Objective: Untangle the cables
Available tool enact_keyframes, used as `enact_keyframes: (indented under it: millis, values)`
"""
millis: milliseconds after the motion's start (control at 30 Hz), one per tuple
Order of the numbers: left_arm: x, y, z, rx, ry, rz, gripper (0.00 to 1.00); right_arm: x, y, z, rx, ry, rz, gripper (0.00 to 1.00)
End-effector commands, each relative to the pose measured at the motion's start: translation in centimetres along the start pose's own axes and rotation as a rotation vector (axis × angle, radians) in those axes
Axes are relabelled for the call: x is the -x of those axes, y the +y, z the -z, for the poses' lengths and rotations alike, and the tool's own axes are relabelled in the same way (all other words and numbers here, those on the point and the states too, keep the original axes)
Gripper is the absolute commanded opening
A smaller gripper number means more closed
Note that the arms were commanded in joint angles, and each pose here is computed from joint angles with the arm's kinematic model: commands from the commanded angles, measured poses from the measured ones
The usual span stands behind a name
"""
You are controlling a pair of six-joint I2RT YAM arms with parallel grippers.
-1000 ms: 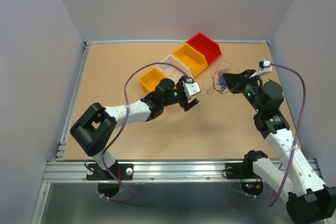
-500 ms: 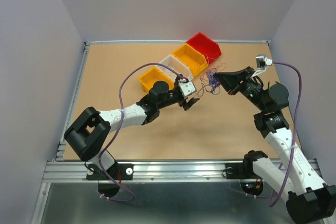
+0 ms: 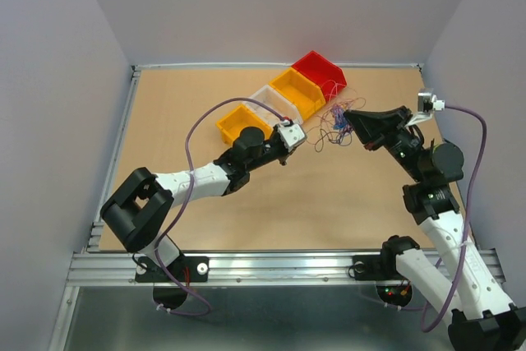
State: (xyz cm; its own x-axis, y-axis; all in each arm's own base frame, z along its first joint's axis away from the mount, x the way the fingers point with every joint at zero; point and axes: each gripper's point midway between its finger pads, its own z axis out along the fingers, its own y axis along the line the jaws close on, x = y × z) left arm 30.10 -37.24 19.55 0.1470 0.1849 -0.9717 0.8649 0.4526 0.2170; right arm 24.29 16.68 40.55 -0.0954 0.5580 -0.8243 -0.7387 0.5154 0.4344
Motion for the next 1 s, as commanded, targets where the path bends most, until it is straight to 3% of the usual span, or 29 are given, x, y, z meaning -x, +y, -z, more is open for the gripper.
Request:
enact_keyframes:
  millis: [0,133,167,200,233,267,333,367,700,967]
  values:
    - [4.2,2.4,0.7,0.106,-0.105,0.007,0.0,1.7,-5.0,0.8,-0.266,-0.119,0.066,0.01]
    - [5.7,3.5,2.0,0.136,-0.15,0.028,0.0,2.2,-11.0,4.9,-0.64,-0.193,0.12,0.03]
    - [5.8,3.2,2.1,0.122,-0.155,0.027,0.0,2.9,-11.1,6.0,-0.682,-0.227,0.13,0.11]
    - [6.0,3.2,2.2,0.115,-0.16,0.022,0.0,2.8,-12.2,7.5,-0.761,-0.24,0.148,0.21]
    - [6.4,2.7,2.3,0.087,-0.17,0.013,0.0,2.8,-12.2,8.2,-0.778,-0.244,0.159,0.42]
    - [6.4,2.5,2.3,0.074,-0.171,0.012,0.0,3.3,-11.4,8.8,-0.765,-0.269,0.166,0.85]
    - [6.7,1.9,2.3,0.044,-0.179,0.012,0.0,2.7,-10.4,9.3,-0.713,-0.257,0.183,1.0]
    - [6.7,1.7,2.3,0.033,-0.178,0.012,0.0,2.4,-10.7,9.4,-0.718,-0.247,0.191,1.0]
    - [7.9,0.4,2.6,-0.055,-0.175,0.009,0.0,-3.6,-4.5,4.5,-0.186,0.076,0.308,1.0]
    - [11.6,1.1,5.1,-0.011,-0.242,-0.011,0.0,-10.0,-4.7,1.1,0.116,0.279,0.253,0.95]
